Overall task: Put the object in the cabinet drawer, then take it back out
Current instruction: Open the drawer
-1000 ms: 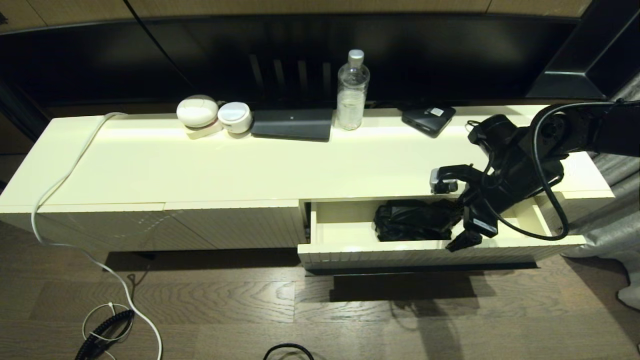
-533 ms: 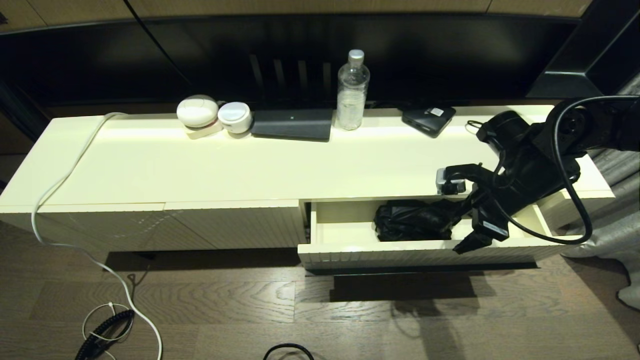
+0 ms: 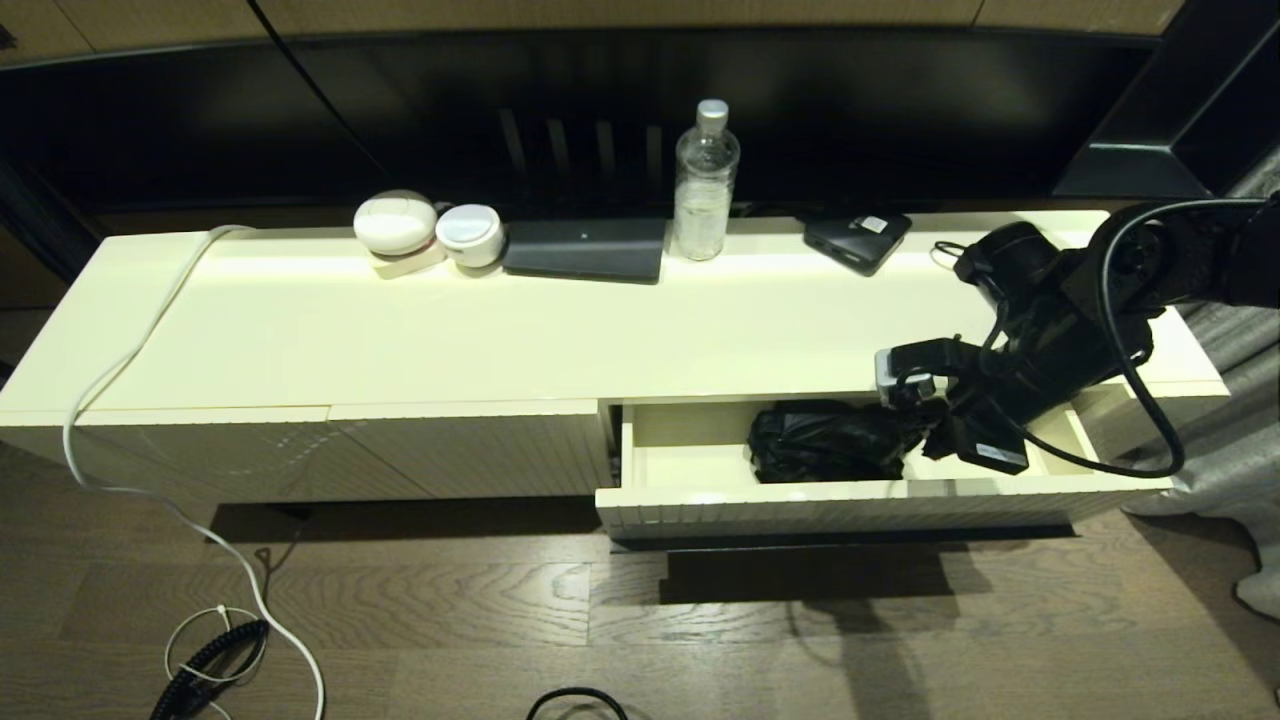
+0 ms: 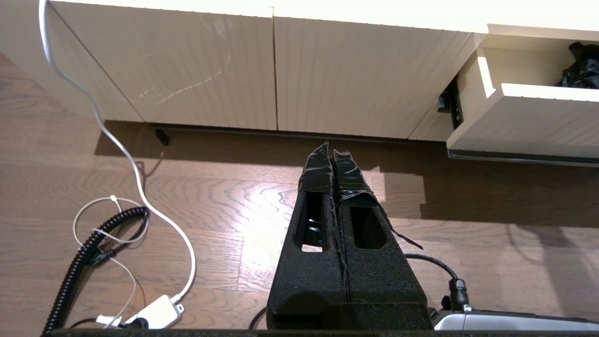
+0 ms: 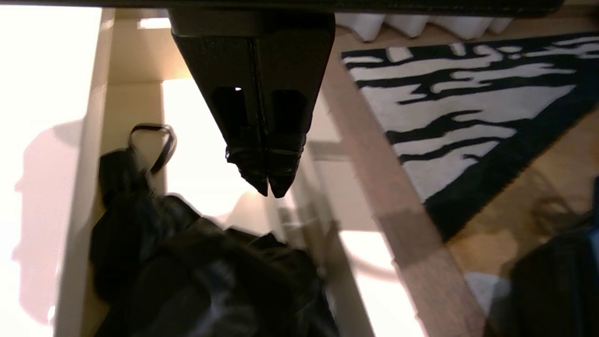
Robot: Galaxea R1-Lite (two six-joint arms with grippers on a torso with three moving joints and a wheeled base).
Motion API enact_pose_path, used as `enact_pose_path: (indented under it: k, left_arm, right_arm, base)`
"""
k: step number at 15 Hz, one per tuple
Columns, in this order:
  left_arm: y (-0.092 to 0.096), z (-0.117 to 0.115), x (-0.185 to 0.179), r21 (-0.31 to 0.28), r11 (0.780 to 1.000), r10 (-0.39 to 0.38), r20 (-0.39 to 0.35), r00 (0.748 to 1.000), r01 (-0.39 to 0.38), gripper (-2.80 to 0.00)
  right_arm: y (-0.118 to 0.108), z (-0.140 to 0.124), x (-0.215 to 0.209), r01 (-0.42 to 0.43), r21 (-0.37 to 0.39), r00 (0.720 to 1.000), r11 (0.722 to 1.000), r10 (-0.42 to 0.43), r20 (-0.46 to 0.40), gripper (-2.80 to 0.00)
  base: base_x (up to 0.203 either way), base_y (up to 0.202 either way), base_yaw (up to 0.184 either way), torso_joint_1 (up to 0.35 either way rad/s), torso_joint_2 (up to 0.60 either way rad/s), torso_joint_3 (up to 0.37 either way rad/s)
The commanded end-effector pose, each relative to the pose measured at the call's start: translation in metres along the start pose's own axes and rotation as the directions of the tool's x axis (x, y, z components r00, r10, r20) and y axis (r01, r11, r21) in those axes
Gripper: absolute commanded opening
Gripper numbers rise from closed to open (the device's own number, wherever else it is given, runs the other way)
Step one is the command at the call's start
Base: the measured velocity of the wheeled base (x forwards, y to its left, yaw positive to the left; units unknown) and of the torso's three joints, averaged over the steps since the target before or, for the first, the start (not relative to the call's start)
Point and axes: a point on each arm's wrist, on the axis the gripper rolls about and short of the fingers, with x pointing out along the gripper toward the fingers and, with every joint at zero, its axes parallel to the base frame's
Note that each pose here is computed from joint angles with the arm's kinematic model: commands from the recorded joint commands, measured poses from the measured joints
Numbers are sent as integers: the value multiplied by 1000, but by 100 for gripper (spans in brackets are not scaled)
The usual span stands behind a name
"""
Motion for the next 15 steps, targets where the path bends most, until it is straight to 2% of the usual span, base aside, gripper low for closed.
enact_pose_path:
  k: [1, 3, 8, 11, 15]
  left_arm:
    - [0, 0, 0, -1, 1000, 0, 2, 1000, 0, -280]
    - [0, 0, 0, -1, 1000, 0, 2, 1000, 0, -280]
    - [0, 0, 0, -1, 1000, 0, 2, 1000, 0, -280]
    - [0, 0, 0, -1, 1000, 0, 2, 1000, 0, -280]
    - [0, 0, 0, -1, 1000, 0, 2, 1000, 0, -280]
  right_arm:
    - [-4, 1, 13, -2, -34, 1000, 999, 2, -5, -280]
    - [-14, 4, 28, 56, -46, 998, 997, -57, -15, -280]
    - [-18, 6, 32, 73, -55, 997, 996, -73, -11, -280]
    - [-21, 7, 30, 105, -106, 994, 989, -107, -11, -280]
    - [-10, 2, 30, 58, -111, 998, 992, -62, -34, -280]
  base:
    - [0, 0, 0, 0, 0, 0]
    - [0, 0, 0, 0, 0, 0]
    - [0, 0, 0, 0, 0, 0]
    - [0, 0, 0, 0, 0, 0]
    - [0, 0, 0, 0, 0, 0]
